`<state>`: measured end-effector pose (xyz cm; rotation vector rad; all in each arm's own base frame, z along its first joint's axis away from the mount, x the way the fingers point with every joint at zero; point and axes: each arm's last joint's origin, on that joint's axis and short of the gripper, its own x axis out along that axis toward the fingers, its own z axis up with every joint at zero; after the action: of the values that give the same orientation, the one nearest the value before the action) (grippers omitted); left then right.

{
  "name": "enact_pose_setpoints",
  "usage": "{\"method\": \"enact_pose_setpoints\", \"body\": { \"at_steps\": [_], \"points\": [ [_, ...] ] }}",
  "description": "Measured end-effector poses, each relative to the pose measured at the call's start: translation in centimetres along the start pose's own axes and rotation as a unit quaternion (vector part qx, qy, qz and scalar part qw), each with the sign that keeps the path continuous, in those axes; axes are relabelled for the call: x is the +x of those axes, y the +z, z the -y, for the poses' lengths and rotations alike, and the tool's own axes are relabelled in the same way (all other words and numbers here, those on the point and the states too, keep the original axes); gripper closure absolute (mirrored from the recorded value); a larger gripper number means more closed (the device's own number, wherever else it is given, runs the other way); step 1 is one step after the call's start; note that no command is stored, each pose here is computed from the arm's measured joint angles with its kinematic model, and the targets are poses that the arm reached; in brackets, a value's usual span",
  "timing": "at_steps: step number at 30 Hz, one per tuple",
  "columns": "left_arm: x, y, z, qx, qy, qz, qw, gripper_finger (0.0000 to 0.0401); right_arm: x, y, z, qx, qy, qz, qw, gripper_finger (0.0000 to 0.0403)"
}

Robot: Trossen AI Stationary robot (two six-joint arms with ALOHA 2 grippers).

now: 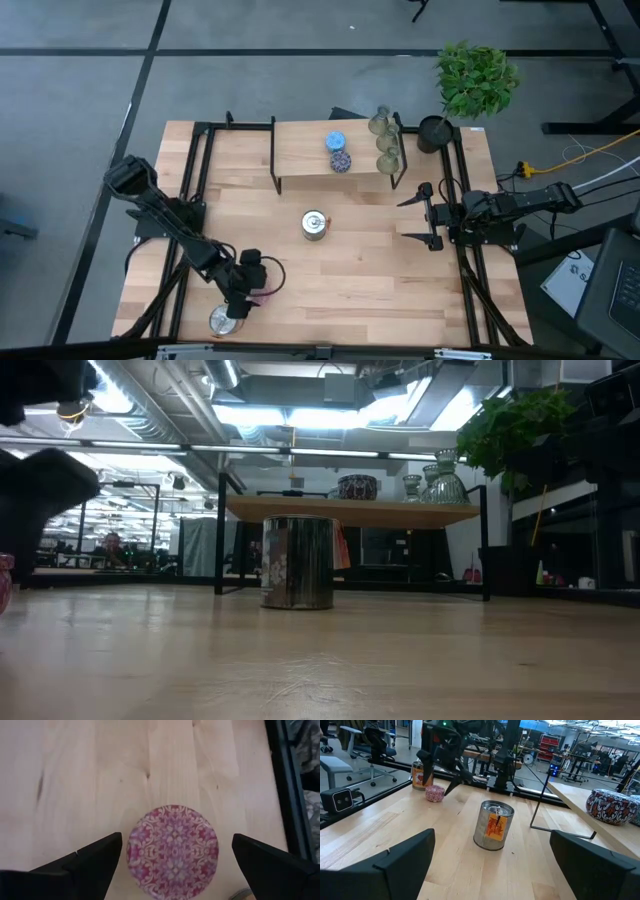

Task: Pick & Place candle stick holders
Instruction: Put the patterned pink scented candle on the shelf aligned with the patterned blue scented candle

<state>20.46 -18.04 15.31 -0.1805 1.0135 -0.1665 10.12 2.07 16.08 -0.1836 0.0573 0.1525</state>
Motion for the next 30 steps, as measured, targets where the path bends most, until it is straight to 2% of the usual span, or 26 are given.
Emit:
{"method": "enact_pose_setpoints", "body": {
  "at_steps": [9,18,21,27,30],
  "points": [
    [1.1,-0.4,-0.4,0.002,0.01,-0.031,0.999,0.0027,0.0,0.0,0.0,0.0,0.0,0.0,1.0,0.0005],
    [1.2,-0.1,-0.8,0.009,0.025,-0.027,0.999,0.0031,0.0,0.0,0.0,0.0,0.0,0.0,1.0,0.0005],
    [1.3,0.1,-1.3,0.004,0.035,-0.028,0.999,0.005,0.0,0.0,0.0,0.0,0.0,0.0,1.0,0.0005],
    [1.5,0.7,-2.6,-0.002,0.077,-0.017,0.997,0.0115,0.0,0.0,0.0,0.0,0.0,0.0,1.0,0.0005],
    [1.5,1.1,-3.3,-0.008,0.09,-0.011,0.996,0.0115,0.0,0.0,0.0,0.0,0.0,0.0,1.0,0.0005]
  ]
}}
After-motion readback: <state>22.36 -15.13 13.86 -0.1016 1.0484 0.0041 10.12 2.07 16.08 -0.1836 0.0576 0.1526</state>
